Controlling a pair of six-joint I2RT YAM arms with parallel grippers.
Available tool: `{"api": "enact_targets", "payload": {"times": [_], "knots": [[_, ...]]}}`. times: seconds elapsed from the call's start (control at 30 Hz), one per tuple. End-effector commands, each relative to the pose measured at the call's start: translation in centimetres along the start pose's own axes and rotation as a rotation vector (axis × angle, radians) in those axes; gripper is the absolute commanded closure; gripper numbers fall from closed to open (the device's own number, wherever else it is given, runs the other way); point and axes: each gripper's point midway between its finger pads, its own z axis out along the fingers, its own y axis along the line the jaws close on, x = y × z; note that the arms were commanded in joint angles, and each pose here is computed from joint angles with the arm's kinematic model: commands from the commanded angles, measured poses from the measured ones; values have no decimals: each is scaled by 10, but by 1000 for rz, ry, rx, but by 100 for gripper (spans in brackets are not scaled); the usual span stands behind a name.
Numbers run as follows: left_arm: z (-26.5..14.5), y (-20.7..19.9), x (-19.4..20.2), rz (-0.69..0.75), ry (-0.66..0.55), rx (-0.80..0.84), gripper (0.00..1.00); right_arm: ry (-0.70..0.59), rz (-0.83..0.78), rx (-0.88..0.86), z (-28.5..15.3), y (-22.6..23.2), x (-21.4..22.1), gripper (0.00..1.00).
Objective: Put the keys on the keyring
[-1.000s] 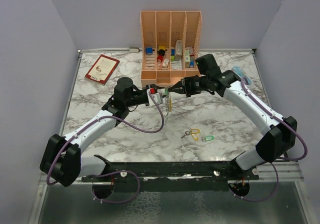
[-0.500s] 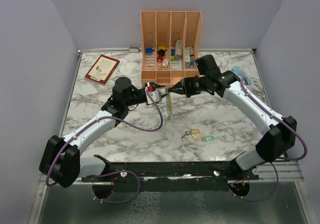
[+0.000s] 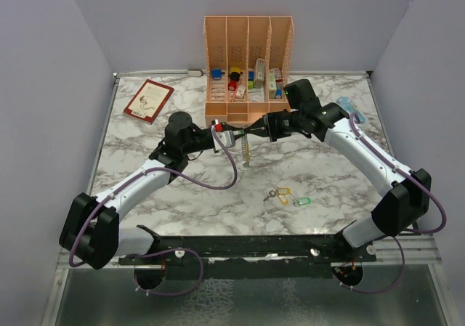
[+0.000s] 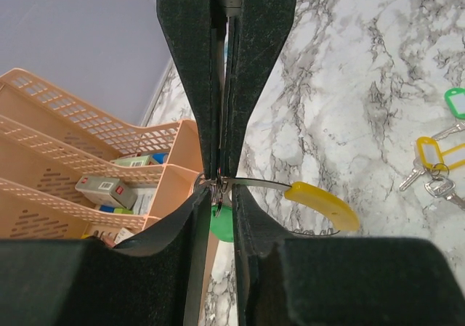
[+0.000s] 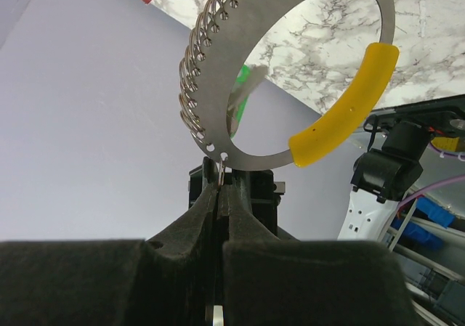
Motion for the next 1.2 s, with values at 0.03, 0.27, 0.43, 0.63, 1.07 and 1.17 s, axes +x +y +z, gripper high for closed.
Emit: {"api": "enact_targets", "payload": {"times": [0.03,0.27,0.43,0.63,1.07,1.17], "knots": [[5,1,-13,25,-49,20,82,30,-33,-52,-10,10,12,99],[6,2,-13,27,-56,21,82,35,-39,-52,-9,10,13,99],[8,2,-14,26,-61,26,86,39,-40,-52,-8,10,14,99],[8,1,-12,22,-58,30,96,38,-44,-52,-8,10,14,99],[9,3,-13,25,-50,28,100,12,-108,-132,-8,17,10,99],[6,-6,-11,33,-30,81,100,-13,-166,-172,-9,22,7,90]]}}
